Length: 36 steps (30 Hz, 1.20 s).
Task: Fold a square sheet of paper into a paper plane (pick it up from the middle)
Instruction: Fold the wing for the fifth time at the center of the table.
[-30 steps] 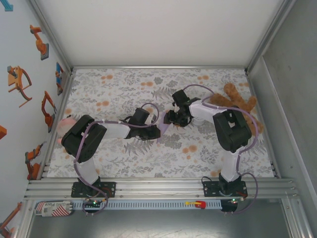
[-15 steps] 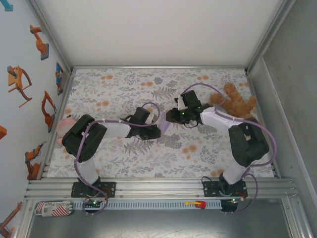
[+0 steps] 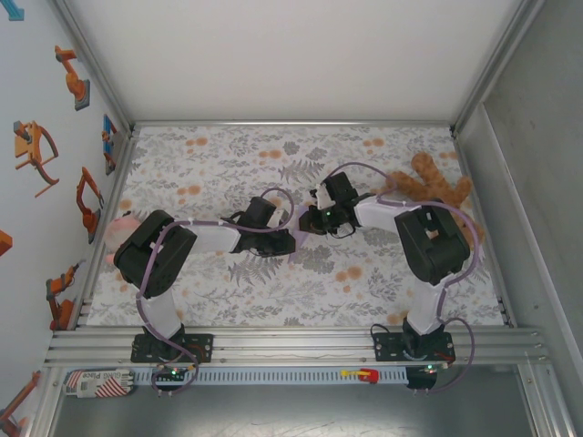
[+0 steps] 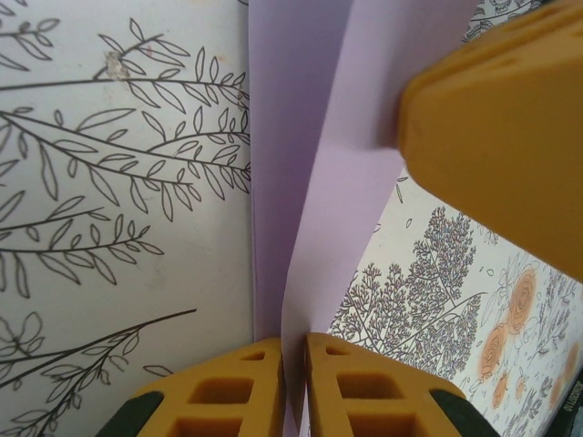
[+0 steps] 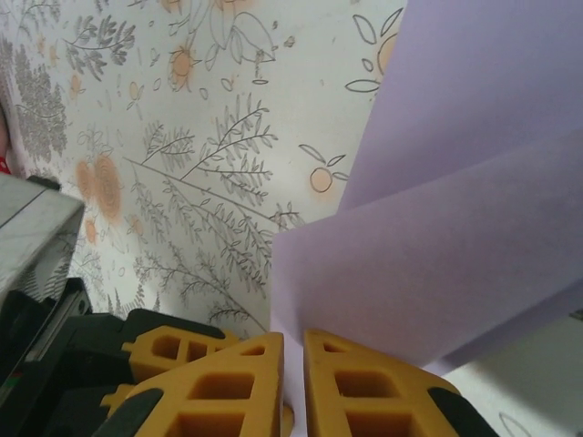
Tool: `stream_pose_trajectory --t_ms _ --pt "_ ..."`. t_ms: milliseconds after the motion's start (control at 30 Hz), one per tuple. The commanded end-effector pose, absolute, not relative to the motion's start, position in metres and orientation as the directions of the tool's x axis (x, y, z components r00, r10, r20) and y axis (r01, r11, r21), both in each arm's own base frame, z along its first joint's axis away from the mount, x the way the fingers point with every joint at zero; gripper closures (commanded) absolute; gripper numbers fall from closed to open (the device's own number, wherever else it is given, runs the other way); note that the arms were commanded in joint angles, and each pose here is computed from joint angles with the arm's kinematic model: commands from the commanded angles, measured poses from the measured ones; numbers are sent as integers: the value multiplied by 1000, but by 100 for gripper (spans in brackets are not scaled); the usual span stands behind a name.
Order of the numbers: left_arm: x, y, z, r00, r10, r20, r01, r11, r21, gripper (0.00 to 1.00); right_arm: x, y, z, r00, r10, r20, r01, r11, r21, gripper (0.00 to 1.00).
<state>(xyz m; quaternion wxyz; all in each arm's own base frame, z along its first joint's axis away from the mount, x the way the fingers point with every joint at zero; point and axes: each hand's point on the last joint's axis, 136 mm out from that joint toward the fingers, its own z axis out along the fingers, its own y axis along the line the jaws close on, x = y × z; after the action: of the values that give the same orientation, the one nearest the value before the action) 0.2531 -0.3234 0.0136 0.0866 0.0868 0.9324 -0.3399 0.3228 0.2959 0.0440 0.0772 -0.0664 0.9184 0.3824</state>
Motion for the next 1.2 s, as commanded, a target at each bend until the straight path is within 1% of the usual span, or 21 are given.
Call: stream_pose_trajectory --t_ms 0,1167 --pt "237 -303 -18 -983 124 -139 180 822 -540 84 325 302 43 -979 -74 -191 -188 692 697 87" --pt "235 -303 -19 -984 126 -126 175 823 -541 84 322 291 7 -988 -70 -137 -142 755 640 90"
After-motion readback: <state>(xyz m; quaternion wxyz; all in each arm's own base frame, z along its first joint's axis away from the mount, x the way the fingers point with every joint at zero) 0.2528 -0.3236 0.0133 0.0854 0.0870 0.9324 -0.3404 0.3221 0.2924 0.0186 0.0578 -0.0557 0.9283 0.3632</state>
